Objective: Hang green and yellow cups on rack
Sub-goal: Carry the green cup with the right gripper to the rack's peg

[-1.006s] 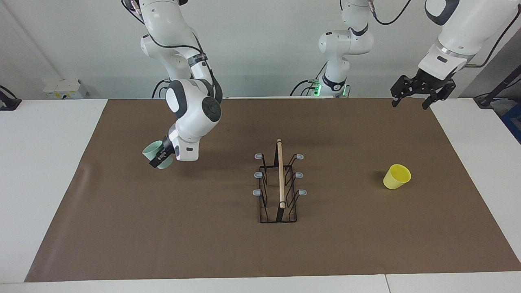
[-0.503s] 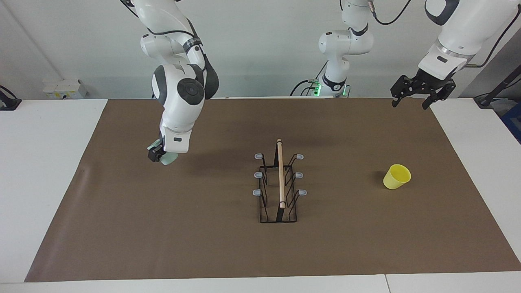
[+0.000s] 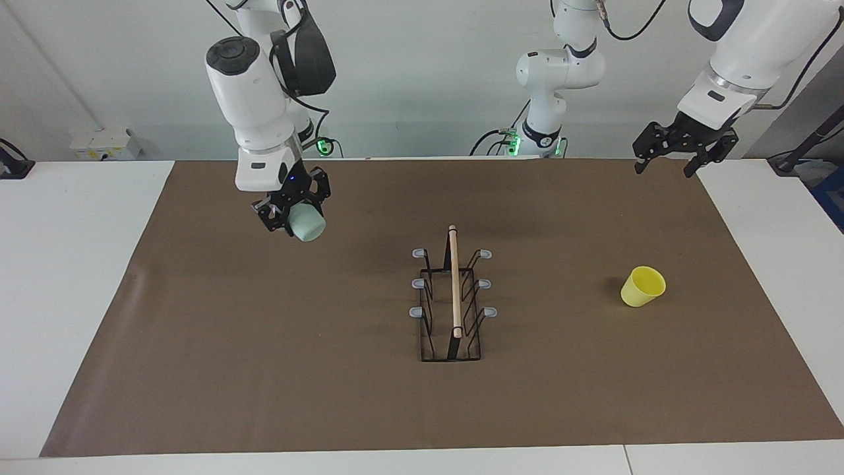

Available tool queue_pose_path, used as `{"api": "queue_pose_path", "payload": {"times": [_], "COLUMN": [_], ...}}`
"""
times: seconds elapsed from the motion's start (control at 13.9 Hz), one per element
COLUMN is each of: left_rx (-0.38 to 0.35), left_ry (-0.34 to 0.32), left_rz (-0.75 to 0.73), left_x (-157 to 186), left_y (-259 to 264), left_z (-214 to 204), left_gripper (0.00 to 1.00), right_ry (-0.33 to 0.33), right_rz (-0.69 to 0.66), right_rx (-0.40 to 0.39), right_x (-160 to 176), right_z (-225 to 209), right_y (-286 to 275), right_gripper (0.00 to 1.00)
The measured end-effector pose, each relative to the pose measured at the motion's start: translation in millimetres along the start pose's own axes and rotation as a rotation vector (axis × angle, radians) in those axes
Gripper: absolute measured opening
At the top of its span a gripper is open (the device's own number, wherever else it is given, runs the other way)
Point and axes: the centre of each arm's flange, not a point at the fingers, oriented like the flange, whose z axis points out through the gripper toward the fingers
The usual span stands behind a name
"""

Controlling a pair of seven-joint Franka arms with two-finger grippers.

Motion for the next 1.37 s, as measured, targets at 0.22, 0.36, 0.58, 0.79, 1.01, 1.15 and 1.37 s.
{"api": "queue_pose_path", "payload": {"times": [0.22,0.36,0.58,0.79,1.01,1.15,1.37], "left_rx": [0.000,0.000,0.000,0.000,0.000,0.000,0.000], "left_ry": [0.000,0.000,0.000,0.000,0.000,0.000,0.000], "left_rz": [0.000,0.000,0.000,0.000,0.000,0.000,0.000], "left_x": [0,0,0,0,0,0,0], "left_y": [0,0,0,0,0,0,0], "left_z": [0,0,0,0,0,0,0], "left_gripper": [1.00,1.00,1.00,1.00,1.00,1.00,1.00], "right_ry": [0.208,0.346,0.536,0.714,0.865,0.947,1.016], "right_rz": [0.111,0.189,0.270,0.323,0.343,0.356,0.349], "right_rx": [0.113,0.162,0.219,0.274,0.301,0.316,0.321], "right_x": [15,23,30,23,6,-6,-20], "right_z": [1,2,10,33,54,70,99], "right_y": [-5,-10,-26,-48,-61,-68,-92], "right_gripper": [0.69,0.69,0.69,0.69,0.69,0.69,0.69]}}
